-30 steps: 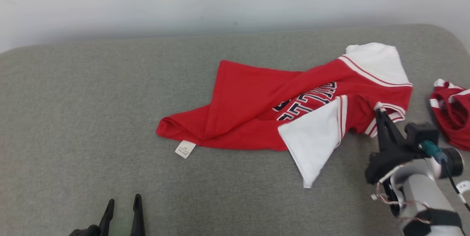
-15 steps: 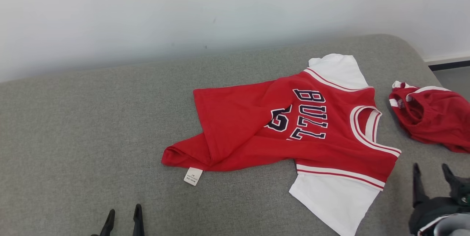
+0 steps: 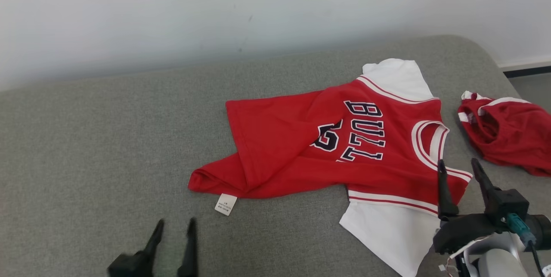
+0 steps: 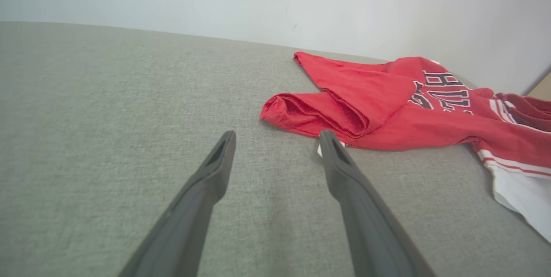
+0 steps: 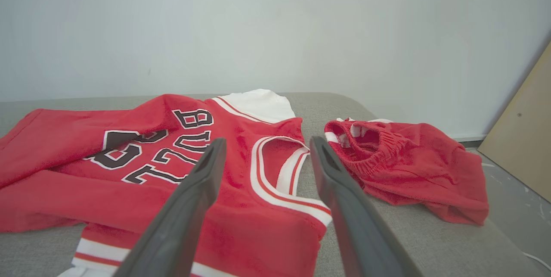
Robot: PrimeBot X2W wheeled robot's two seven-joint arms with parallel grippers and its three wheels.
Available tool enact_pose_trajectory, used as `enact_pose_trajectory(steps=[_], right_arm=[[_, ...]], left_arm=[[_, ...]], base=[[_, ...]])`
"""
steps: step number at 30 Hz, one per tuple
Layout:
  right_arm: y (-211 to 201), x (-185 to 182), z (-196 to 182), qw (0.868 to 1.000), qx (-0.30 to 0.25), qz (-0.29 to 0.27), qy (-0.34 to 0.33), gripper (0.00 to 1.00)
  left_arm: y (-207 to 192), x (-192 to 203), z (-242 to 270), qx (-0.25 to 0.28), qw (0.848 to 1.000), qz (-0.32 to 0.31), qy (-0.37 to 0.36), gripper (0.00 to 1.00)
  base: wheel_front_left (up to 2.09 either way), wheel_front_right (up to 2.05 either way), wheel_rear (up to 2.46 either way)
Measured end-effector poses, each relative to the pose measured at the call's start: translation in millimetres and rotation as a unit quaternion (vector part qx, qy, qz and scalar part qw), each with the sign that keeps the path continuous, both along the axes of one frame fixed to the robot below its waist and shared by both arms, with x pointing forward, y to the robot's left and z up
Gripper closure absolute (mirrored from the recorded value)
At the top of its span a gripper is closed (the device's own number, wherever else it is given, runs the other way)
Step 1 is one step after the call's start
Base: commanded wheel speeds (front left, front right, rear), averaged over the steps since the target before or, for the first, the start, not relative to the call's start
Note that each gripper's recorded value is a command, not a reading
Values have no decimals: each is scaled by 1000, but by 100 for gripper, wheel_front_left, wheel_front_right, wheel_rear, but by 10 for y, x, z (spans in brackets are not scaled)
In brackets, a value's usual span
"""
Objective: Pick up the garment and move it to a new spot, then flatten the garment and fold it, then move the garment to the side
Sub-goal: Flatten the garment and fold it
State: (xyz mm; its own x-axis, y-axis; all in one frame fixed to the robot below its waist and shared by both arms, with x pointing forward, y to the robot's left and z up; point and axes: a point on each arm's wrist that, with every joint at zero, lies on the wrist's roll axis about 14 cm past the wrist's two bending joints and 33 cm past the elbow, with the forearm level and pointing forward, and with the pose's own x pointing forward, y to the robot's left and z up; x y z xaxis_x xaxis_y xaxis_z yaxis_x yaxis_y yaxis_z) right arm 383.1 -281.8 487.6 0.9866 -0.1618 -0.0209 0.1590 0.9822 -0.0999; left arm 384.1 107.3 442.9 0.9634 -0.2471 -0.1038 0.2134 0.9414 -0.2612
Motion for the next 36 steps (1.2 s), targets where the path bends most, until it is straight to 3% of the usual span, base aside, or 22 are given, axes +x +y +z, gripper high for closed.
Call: enact_pose_trajectory(steps=[7,13,20,30,31,32,33,34,36], right_arm=[[297,213,-184,999,16,36,21,0],[373,367,-309,998,19,46,37,0],[313,379,-432,998,21,36,52,0],[324,375,-524,997,28,32,63,0],[334,379,-530,997,30,33,63,0],[345,383,-534,997,31,34,64,0],[355,387,-540,997,32,35,64,0],[366,390,-545,997,33,36,65,0],[374,393,-553,997,35,36,66,0]], left_arm=[[-665,328,171,8,994,-108,-30,0],[-989,529,-26,10,987,-163,4,0],[-1078,650,-328,15,982,-181,56,0],[-1193,708,-315,9,979,-197,56,0],[-1182,729,-302,11,979,-196,53,16],[-1177,740,-298,12,979,-196,52,63],[-1168,749,-299,14,979,-196,52,95],[-1160,760,-294,16,979,-197,51,100],[-1152,792,-269,19,979,-197,46,100]], base=[[0,0,0],[0,0,0],[0,0,0],[0,0,0],[0,0,0],[0,0,0],[0,0,0],[0,0,0],[0,0,0]])
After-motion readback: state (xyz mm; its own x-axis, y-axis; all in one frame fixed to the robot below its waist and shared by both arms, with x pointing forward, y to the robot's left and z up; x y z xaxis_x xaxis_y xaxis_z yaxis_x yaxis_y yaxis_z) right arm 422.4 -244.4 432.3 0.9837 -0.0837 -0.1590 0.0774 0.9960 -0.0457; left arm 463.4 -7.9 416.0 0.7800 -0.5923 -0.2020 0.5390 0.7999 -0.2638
